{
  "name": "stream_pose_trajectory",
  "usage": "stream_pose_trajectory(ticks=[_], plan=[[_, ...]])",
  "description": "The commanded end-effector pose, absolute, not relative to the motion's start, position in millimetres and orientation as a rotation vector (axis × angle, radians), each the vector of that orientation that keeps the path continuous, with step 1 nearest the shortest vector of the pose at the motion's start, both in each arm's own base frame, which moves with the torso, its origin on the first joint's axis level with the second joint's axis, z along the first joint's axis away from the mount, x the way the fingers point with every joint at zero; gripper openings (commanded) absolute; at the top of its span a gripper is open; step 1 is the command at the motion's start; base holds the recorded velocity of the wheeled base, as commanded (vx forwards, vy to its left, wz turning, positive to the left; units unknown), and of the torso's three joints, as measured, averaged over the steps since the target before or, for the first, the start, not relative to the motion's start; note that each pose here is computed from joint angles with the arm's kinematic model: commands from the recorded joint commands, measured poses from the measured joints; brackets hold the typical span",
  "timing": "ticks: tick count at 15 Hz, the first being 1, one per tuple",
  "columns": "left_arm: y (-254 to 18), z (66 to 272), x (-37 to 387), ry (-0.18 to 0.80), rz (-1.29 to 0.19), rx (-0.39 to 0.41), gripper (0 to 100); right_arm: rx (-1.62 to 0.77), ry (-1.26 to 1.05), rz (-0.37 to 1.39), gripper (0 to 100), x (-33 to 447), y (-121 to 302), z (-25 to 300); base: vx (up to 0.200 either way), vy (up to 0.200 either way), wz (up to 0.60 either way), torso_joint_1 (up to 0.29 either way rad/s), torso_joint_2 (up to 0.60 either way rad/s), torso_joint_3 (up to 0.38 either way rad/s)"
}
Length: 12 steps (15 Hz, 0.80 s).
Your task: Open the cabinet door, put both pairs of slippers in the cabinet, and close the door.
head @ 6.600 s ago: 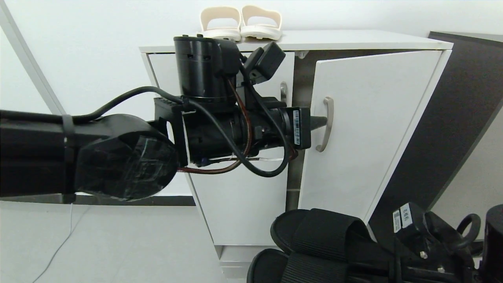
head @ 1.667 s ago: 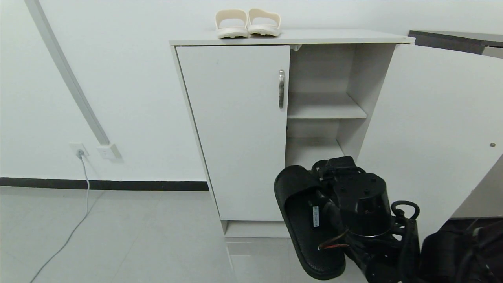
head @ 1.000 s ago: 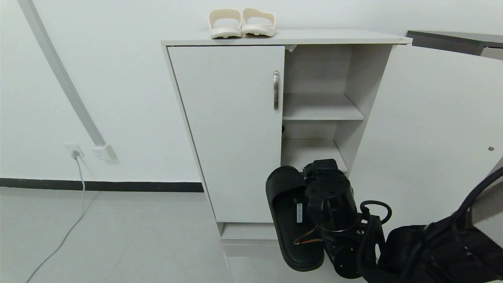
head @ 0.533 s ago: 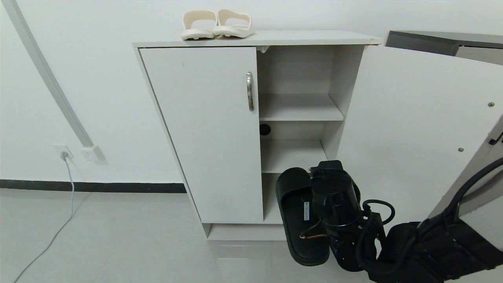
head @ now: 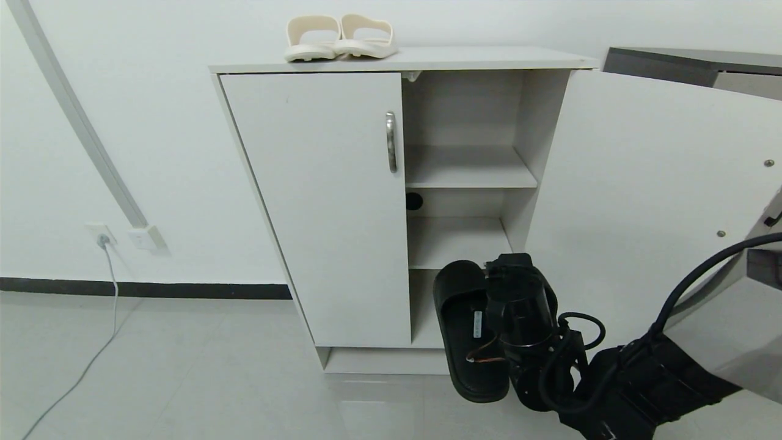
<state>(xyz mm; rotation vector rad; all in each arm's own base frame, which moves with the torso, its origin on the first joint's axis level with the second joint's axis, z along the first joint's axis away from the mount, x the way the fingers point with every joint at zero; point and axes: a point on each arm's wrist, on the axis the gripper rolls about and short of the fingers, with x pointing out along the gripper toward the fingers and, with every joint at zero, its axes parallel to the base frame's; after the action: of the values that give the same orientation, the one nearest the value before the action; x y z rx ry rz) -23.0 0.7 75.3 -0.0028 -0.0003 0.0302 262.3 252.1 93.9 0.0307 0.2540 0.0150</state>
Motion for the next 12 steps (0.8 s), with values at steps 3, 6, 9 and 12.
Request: stream_pose_trajectory(ticks=[3, 6, 9, 12], plan=[[0.7, 75.3, -22.8, 0.002, 0.029, -0.002, 0, 0.013, 0.263, 0.014, 0, 265.9, 254.4, 78.0, 0.0, 0.0, 0.0, 0.0, 0.0, 0.0], [0.7, 75.3, -22.8, 0.002, 0.029, 0.0, 0, 0.019, 0.27, 0.05, 0, 266.2, 255.7, 78.6, 0.0, 0.0, 0.0, 0.001, 0.0, -0.037], [0.7, 75.2, -22.8, 0.003, 0.029, 0.0, 0, 0.013, 0.264, 0.069, 0, 269.6, 258.8, 80.2, 0.0, 0.0, 0.0, 0.001, 0.0, -0.176], [0.7, 75.3, -22.8, 0.002, 0.029, 0.0, 0, 0.015, 0.257, 0.071, 0, 274.1, 263.5, 79.6, 0.0, 0.0, 0.0, 0.001, 0.0, -0.196]])
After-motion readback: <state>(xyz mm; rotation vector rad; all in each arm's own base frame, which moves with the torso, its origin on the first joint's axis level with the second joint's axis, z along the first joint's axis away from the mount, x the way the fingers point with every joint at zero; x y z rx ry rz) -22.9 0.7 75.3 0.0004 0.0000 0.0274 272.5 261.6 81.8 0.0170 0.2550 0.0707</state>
